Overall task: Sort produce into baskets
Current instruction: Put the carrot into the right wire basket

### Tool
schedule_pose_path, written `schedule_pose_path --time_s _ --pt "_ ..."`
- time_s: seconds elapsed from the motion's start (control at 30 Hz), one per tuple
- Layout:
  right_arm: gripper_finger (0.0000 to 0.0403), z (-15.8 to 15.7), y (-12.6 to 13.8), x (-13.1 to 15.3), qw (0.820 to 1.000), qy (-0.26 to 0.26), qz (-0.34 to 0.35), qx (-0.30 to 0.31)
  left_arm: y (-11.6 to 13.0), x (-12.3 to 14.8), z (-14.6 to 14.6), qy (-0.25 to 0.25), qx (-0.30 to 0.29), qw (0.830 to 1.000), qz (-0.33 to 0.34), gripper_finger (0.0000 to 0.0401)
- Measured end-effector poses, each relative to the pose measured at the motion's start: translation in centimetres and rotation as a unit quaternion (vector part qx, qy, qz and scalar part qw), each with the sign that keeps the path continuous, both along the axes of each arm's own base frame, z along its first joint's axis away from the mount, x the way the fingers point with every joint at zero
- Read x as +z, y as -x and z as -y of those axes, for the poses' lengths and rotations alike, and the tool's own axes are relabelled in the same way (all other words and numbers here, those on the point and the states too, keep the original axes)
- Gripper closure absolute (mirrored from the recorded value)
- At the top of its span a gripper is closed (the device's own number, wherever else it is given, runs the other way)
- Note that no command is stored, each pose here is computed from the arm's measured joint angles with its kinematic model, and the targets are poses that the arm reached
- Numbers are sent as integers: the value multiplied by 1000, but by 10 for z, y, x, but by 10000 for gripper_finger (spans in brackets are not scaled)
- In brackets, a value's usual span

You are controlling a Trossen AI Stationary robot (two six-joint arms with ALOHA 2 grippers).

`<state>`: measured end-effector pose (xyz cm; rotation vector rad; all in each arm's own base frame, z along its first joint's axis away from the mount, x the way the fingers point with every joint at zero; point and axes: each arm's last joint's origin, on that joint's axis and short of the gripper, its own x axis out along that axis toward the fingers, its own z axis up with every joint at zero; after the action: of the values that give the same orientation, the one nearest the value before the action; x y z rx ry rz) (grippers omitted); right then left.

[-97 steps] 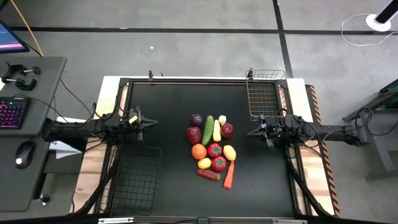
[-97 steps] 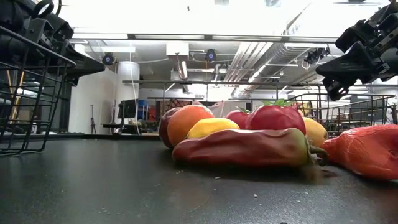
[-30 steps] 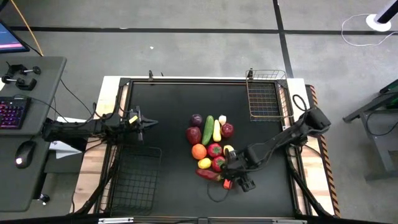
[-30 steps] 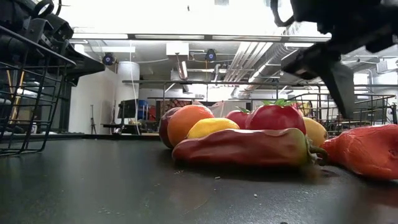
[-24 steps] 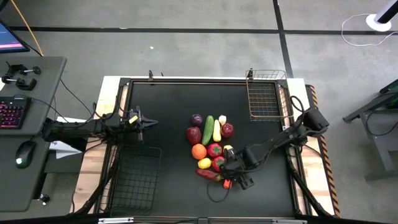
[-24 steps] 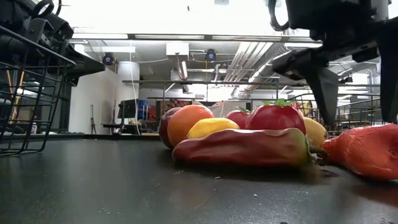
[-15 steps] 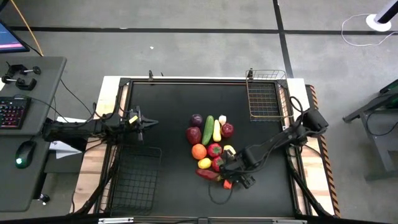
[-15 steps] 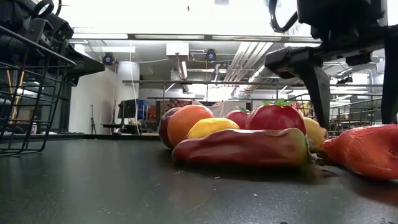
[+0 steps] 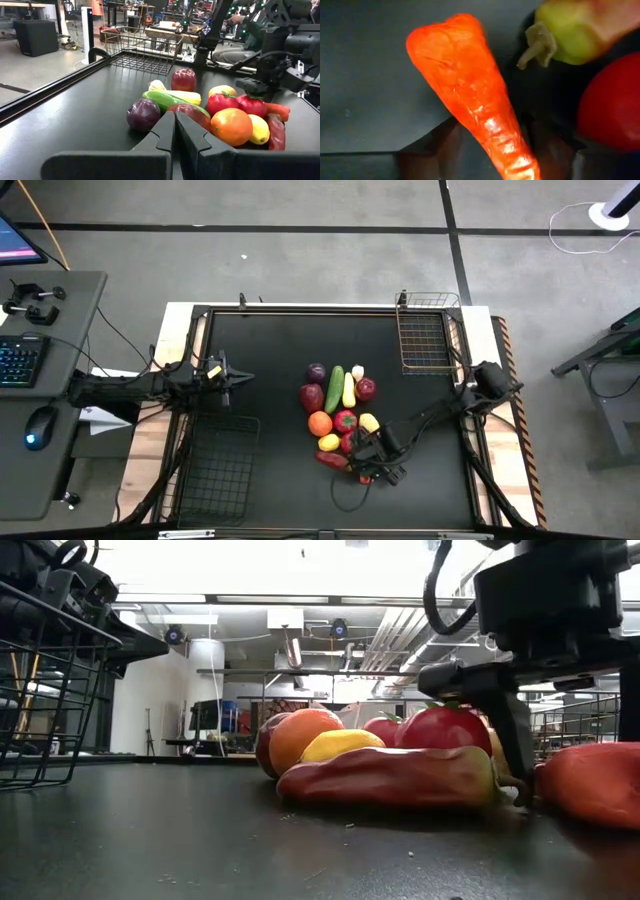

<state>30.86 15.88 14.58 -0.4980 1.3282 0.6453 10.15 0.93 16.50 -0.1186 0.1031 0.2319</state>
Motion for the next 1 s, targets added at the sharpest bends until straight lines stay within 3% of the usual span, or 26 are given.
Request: schedule_pose_path --time_s 0.2,0.33,0.43,0.5,0.57,0.67,0.73,0.9,0.97,1.0 --pt "353 -3 9 29 1000 -10 7 -1 0 0 0 0 0 1000 0 401" --pt "350 7 22 77 998 -19 35 -46 0 0 0 0 0 1000 0 401" --pt "319 27 41 114 992 20 85 -95 0 0 0 0 0 1000 0 401" --pt "313 47 57 138 977 69 132 -153 0 0 0 0 0 1000 0 401" --pt "322 71 74 161 950 113 180 -229 0 0 0 0 0 1000 0 401" --pt "346 107 104 191 884 148 249 -368 0 0 0 0 0 1000 0 401" --pt "351 131 125 204 823 160 280 -467 0 0 0 0 0 1000 0 401" --pt "330 174 178 222 619 153 332 -695 0 0 0 0 0 1000 0 401" --pt "305 184 192 226 554 139 345 -745 0 0 0 0 0 1000 0 401" --pt "292 187 197 228 531 134 350 -760 0 0 0 0 0 1000 0 401"
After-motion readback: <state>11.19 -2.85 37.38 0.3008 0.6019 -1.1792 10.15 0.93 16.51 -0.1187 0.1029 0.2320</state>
